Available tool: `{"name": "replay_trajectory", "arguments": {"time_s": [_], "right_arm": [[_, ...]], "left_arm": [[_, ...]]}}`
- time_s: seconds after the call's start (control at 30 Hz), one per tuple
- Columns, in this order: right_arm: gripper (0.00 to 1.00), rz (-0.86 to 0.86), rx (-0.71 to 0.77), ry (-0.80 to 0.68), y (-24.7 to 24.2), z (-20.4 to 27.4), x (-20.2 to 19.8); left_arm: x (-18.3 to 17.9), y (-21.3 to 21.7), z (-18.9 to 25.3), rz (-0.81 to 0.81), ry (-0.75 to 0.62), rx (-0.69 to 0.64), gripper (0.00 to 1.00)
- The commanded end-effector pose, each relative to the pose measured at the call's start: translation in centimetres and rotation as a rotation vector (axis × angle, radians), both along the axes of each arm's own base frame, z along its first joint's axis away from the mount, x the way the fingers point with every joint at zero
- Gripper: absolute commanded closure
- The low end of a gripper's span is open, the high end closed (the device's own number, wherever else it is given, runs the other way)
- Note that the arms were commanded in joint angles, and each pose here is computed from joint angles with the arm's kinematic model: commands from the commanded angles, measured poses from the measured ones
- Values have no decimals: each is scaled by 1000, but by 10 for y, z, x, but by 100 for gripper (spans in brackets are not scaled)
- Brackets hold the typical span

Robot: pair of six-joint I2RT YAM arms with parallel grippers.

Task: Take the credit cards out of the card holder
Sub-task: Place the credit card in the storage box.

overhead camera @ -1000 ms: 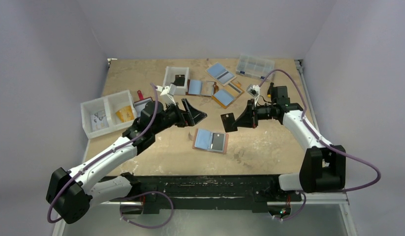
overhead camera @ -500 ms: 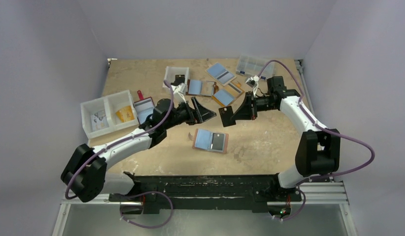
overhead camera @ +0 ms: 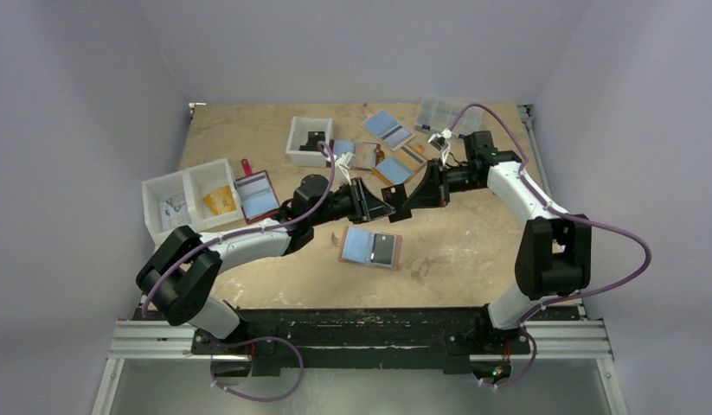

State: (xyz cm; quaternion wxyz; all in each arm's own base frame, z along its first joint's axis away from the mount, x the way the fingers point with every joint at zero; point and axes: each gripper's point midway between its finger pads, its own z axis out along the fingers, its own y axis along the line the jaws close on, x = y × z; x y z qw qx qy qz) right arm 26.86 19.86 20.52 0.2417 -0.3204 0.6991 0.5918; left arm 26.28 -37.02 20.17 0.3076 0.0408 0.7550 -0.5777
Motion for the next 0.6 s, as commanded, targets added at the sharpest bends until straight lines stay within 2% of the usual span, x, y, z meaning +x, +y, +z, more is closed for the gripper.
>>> {"name": "replay_trajectory", "arguments": {"time_s": [0.0,0.03,0.07,0.13,0.2,0.27,0.3,0.4,0.57], "right_arm": [[100,17,39,-30,4,17,1],[100,13,34,-30,3,16,1],[95,11,26,-30,3,15,2],[69,2,7,-33,2,12,3],[48,-6,-13,-42,1,10,5],[30,-15,-30,-64,0,10,7],[24,-27,-57,-73,-2,8,9],[14,-54,-147,-122,-9,-4,14],[11,-88,-214,-168,-17,-20,10]], "left_arm": [[4,-12,37,-41,-99,-93,92],[5,-12,37,-43,-108,-90,100],[5,-12,35,-45,-111,-79,100],[7,-10,33,-40,-130,-57,100],[13,-4,30,-24,-149,-23,100],[23,9,23,2,-157,35,100],[31,21,15,21,-149,86,100],[55,57,7,56,-176,204,100],[121,142,-18,149,-115,430,100]]}}
